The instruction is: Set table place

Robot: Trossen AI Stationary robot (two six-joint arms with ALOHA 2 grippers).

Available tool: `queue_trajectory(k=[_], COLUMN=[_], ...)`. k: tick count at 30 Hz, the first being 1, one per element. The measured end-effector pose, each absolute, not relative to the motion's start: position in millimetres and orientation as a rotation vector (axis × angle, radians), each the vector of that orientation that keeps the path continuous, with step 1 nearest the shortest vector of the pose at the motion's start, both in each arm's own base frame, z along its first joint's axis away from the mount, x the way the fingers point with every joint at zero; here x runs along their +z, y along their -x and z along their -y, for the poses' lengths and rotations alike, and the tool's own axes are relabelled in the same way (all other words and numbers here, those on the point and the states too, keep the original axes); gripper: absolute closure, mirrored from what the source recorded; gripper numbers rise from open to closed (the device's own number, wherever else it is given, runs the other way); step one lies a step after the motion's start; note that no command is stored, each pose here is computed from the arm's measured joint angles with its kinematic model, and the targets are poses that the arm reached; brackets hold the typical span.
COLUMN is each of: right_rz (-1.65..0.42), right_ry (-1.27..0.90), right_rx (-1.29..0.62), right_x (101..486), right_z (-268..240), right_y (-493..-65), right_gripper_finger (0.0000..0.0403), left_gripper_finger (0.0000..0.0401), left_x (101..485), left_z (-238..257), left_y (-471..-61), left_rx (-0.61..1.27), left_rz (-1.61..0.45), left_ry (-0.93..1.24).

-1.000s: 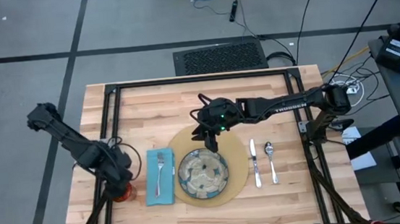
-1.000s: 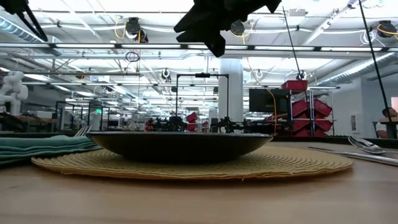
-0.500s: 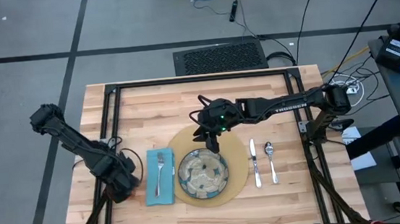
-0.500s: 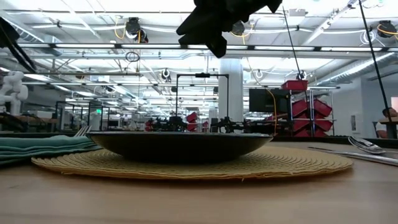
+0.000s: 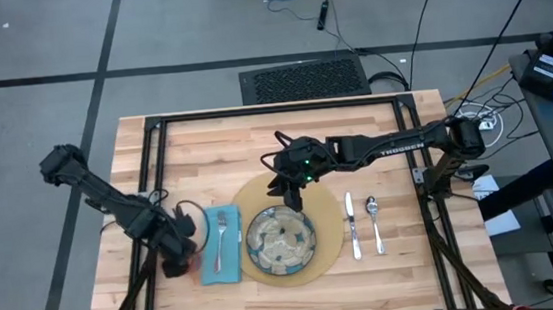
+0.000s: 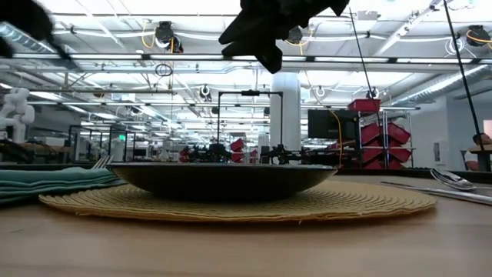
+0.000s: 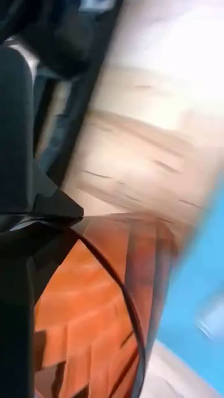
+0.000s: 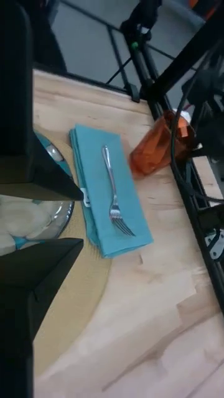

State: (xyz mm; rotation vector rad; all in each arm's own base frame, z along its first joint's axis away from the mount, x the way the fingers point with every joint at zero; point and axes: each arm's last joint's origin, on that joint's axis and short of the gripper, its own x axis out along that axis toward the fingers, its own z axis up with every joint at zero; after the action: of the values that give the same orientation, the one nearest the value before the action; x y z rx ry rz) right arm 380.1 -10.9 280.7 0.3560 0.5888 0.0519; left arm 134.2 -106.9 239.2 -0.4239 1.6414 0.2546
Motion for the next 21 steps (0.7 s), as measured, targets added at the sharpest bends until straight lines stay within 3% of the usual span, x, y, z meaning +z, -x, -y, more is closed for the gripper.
queue_trajectory(k=[3,11,21], right_rz=[-0.604,-0.539,-0.496], right_ry=[-0.387,-0.342,-0.076], right_rx=[0.049,0.272,0.098], right_x=[279,288,281], right_z=[9,-38,-67], right_y=[-380,-382,-384], right_gripper_finger=[0.0306,0.0306,0.0297], left_gripper_finger=[0.0399,0.0400,0.0401], left_x=[256,293,335], left_z=[98,53,11], left_y=[-145,-171,-198], left_rx=[0.221,0.231,0.044], left_rz=[-1.555,-1.424,-1.162], left_ry=[0.410,0.437,0.467])
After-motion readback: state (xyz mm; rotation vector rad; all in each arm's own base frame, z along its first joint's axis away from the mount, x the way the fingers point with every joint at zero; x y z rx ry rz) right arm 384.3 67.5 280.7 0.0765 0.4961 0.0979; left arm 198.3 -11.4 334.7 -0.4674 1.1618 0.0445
